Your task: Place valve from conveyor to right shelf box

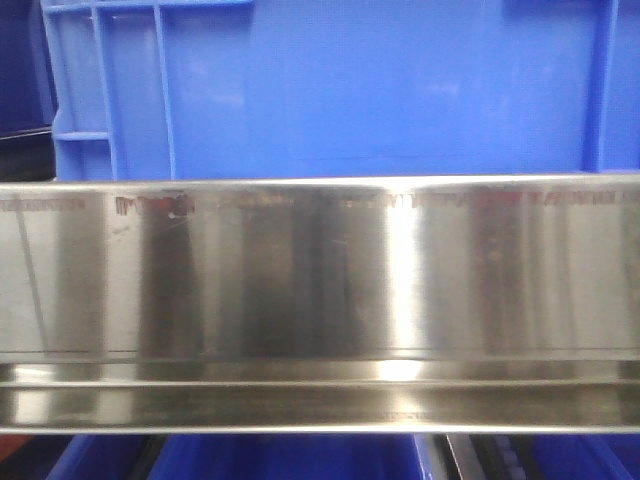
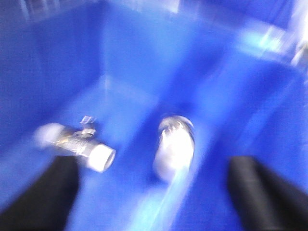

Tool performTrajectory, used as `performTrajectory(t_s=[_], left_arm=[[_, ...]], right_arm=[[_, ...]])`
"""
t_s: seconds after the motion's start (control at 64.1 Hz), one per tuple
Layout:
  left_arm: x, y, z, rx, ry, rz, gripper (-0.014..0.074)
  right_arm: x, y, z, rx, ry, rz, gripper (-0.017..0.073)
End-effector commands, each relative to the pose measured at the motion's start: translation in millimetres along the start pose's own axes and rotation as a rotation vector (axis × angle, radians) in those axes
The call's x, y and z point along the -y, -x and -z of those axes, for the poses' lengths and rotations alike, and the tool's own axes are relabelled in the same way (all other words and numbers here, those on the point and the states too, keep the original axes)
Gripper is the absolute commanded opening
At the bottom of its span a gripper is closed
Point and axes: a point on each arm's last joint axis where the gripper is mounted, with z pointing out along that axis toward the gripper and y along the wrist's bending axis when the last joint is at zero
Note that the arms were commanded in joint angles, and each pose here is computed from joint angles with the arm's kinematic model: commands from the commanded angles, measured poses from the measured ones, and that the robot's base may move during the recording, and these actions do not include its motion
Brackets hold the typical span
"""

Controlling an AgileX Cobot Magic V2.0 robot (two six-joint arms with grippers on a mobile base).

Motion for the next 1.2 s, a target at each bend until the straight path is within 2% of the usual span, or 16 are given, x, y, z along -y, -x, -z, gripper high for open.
performTrajectory(t_s=[0.0,0.094,0.187,0.219,0.297,0.406,0.484,0.531,0.656,0.796,1.046,1.186], left_arm=[[0.1,11.3,28.8,0.091,0.010,0.008,0.0391],[0.8,16.3,56.7,0.152,0.023,-0.002,0.0179],[1.1,19.1,81.4,0.205,0.042,-0.016,-0.0041],[1.6,19.3,92.1,0.221,0.045,-0.020,-0.0115],[2.0,17.8,115.5,0.244,0.065,-0.025,-0.0111],[2.2,8.4,147.4,0.275,0.099,0.003,-0.0111],[1.6,-7.4,162.8,0.292,0.139,0.010,-0.0111],[1.9,-17.9,174.8,0.325,0.159,0.043,-0.0111],[3.3,-57.9,196.7,0.393,0.214,0.085,-0.0111],[11.4,-104.6,216.2,0.488,0.210,0.102,-0.0111],[23.9,-178.3,238.1,0.636,0.206,0.090,-0.0111],[29.3,-215.5,233.8,0.687,0.201,0.085,-0.0111]], right_arm=[[0.5,15.0,34.2,0.096,-0.015,0.013,0.0232],[-1.5,21.4,67.6,0.150,-0.017,0.018,0.0011],[-1.9,22.1,96.6,0.195,-0.020,-0.033,-0.0169],[-0.6,21.6,107.3,0.216,-0.028,-0.054,-0.0163],[3.8,13.2,124.4,0.233,-0.061,-0.058,-0.0158],[10.3,-5.9,140.3,0.232,-0.114,-0.073,-0.0159],[12.3,-23.7,149.8,0.232,-0.145,-0.083,-0.0159],[11.0,-33.7,157.1,0.247,-0.154,-0.084,-0.0159],[5.1,-65.8,168.8,0.279,-0.161,-0.084,-0.0159],[-1.8,-103.3,181.5,0.307,-0.166,-0.083,-0.0159],[-12.2,-164.0,195.0,0.318,-0.166,-0.081,-0.0162],[-16.3,-194.8,195.9,0.322,-0.167,-0.081,-0.0162]])
